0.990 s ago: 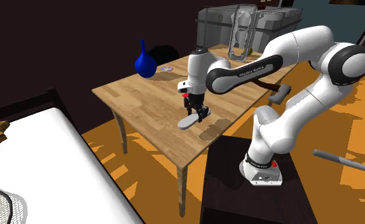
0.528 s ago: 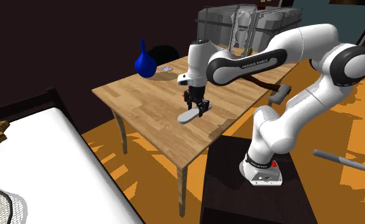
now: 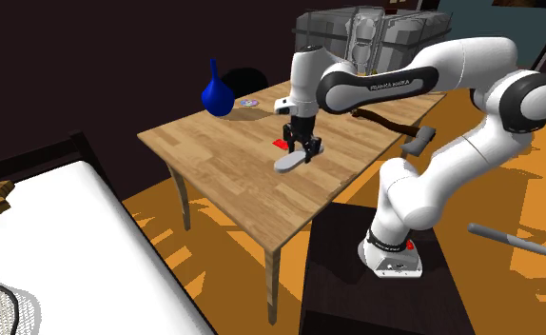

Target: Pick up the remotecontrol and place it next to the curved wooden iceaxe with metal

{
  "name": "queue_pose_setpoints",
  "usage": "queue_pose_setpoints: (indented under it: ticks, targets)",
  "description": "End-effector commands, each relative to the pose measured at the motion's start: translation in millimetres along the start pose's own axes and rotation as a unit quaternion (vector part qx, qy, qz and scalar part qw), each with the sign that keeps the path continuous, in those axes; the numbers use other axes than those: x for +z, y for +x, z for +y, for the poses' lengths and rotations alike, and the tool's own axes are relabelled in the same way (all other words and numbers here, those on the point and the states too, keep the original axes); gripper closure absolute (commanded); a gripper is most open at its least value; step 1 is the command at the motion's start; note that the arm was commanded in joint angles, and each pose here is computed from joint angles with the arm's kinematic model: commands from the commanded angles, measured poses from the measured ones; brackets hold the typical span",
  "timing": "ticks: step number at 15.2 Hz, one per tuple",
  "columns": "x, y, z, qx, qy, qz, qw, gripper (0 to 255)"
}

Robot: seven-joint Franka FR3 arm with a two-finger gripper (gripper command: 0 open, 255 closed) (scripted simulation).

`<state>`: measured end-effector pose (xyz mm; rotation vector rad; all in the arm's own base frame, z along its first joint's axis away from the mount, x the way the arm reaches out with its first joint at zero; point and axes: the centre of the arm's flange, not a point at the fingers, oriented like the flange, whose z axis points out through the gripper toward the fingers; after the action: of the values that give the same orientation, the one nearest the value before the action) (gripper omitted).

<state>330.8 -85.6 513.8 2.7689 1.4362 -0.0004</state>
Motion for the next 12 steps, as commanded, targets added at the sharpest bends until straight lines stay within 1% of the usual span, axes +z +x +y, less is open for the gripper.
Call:
queue_pose_setpoints:
  ticks: [1,12]
  targets:
    - [1.7,-25.4,0.3,-0.001,0.000,0.000,1.0000,255]
    - [2.5,-170.3,10.1,-0.001,0.000,0.000,1.0000,255]
